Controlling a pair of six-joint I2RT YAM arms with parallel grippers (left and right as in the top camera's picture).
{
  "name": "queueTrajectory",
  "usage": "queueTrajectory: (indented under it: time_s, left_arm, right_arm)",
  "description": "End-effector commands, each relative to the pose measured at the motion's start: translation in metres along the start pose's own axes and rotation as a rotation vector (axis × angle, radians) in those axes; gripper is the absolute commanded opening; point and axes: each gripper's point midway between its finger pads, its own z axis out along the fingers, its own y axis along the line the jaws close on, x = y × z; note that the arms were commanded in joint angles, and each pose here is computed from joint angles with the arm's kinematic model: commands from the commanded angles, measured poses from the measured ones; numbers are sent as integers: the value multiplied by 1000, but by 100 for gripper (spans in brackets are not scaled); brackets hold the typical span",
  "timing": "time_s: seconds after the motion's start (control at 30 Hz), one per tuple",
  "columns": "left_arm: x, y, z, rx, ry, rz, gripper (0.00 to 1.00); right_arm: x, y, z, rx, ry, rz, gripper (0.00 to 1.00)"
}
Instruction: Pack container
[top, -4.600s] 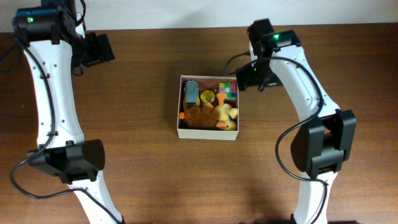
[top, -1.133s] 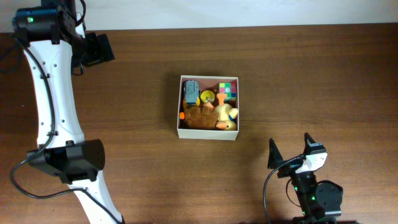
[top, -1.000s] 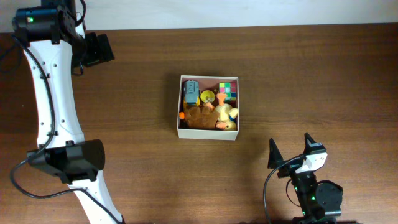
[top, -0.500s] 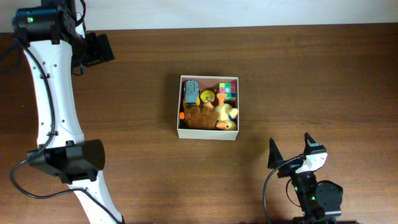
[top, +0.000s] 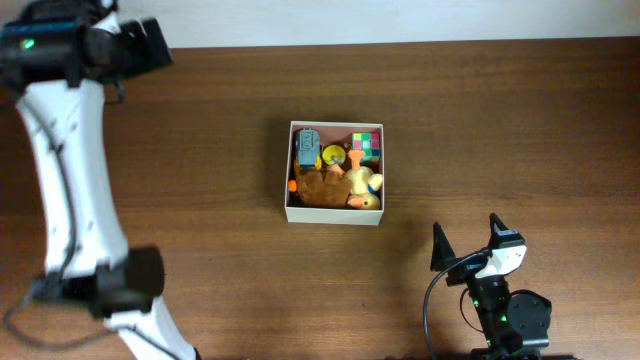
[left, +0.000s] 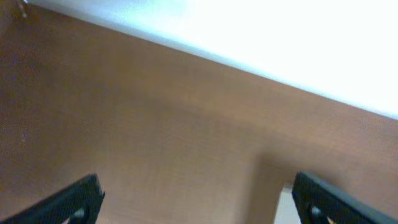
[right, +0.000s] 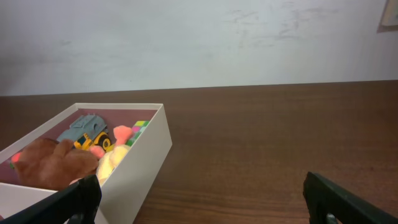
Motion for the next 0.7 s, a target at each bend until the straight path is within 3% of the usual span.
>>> queueTrajectory:
  time_s: [0.0,0.13,0.27,0.67]
  left_arm:
    - [-24,0,-87,49,-236,-20,99]
    - [-20,2,-123,85,-398,-27,99]
    - [7,9,-130,114,-518,-32,99]
    - [159,30,-82,237,-746,-15,99]
  right_arm:
    - [2,-4,0,18,-2,4,99]
    - [2,-4,0,18,-2,4,99]
    - [2,-4,0,18,-2,4,99]
    - [2,-4,0,18,-2,4,99]
